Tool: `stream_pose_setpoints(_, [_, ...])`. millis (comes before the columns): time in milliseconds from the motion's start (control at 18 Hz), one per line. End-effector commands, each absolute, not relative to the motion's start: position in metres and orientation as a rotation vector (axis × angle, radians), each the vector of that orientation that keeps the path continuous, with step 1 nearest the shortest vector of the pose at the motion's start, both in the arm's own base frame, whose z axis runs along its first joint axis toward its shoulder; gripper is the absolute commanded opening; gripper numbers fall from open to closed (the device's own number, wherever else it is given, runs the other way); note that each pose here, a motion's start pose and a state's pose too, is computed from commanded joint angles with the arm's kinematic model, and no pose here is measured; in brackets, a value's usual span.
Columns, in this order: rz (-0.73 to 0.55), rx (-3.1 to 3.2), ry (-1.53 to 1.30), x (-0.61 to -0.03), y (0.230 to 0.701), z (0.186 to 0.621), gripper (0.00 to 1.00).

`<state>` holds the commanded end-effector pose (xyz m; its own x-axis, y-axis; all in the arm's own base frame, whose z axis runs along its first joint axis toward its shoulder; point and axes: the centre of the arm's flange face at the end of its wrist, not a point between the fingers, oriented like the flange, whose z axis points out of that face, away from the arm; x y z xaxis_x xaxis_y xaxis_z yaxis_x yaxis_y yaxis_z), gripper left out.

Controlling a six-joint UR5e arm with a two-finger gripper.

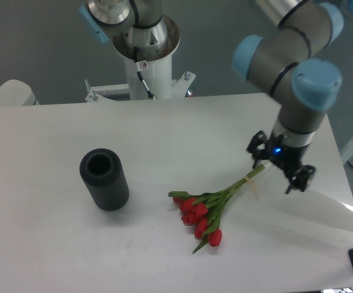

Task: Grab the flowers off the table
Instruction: 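Move the gripper over the red tulip bouquet's stems, then lower the gripper onto the tulip stems and close it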

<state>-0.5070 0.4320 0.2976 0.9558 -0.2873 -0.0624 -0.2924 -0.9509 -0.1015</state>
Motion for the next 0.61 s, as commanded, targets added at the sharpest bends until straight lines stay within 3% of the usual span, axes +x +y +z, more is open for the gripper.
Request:
stream_pose_setpoints(278, [0.082, -3.063, 0.465, -0.487, 0.423, 0.253, 1.00])
stream_pose_setpoints(611, [0.048, -3.090, 0.429, -0.458, 0.442, 0.231, 1.00])
